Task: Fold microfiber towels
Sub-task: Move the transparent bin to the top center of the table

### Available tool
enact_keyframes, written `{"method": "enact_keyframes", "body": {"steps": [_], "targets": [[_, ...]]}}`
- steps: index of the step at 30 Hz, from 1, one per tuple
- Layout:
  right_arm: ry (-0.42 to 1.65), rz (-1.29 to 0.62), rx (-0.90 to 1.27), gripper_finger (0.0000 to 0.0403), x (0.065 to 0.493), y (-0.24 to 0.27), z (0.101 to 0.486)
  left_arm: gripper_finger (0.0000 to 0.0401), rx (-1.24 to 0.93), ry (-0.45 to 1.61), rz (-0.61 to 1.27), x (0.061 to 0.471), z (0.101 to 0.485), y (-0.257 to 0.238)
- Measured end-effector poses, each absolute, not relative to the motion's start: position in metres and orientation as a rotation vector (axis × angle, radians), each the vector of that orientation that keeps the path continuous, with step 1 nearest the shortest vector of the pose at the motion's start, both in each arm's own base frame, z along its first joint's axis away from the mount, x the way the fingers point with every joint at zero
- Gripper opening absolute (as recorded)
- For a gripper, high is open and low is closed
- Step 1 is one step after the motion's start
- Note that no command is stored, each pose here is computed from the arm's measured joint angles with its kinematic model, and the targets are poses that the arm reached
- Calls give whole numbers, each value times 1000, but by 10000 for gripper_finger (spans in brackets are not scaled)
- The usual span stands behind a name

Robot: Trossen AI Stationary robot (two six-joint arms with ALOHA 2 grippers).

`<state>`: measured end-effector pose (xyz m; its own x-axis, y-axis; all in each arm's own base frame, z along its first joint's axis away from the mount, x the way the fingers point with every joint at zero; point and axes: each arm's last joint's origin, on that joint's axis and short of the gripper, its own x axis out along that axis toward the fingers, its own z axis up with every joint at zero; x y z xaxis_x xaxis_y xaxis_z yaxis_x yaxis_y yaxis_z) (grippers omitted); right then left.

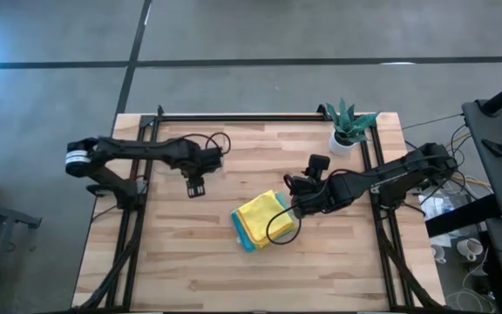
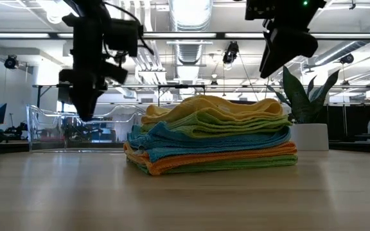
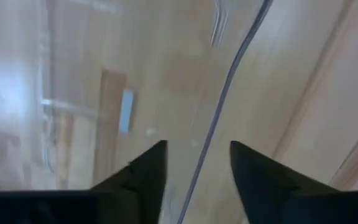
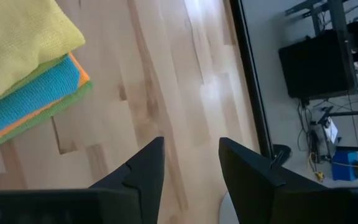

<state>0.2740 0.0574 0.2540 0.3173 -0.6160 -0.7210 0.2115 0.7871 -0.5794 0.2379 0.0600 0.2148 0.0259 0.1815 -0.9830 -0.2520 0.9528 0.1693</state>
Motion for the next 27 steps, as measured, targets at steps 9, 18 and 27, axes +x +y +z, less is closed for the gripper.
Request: {"method": "enact_keyframes", "body": {"steps": [9, 18, 27], "targets": [[1134, -558, -429, 134, 271, 60, 249, 9, -109, 1685, 284, 246, 185, 63], [1088, -556, -403, 124, 263, 58, 263, 1, -76, 1521, 274, 275, 216, 70], [1019, -555, -364, 120, 252, 54, 282, 0, -33, 1145, 300, 325, 258, 81]]}}
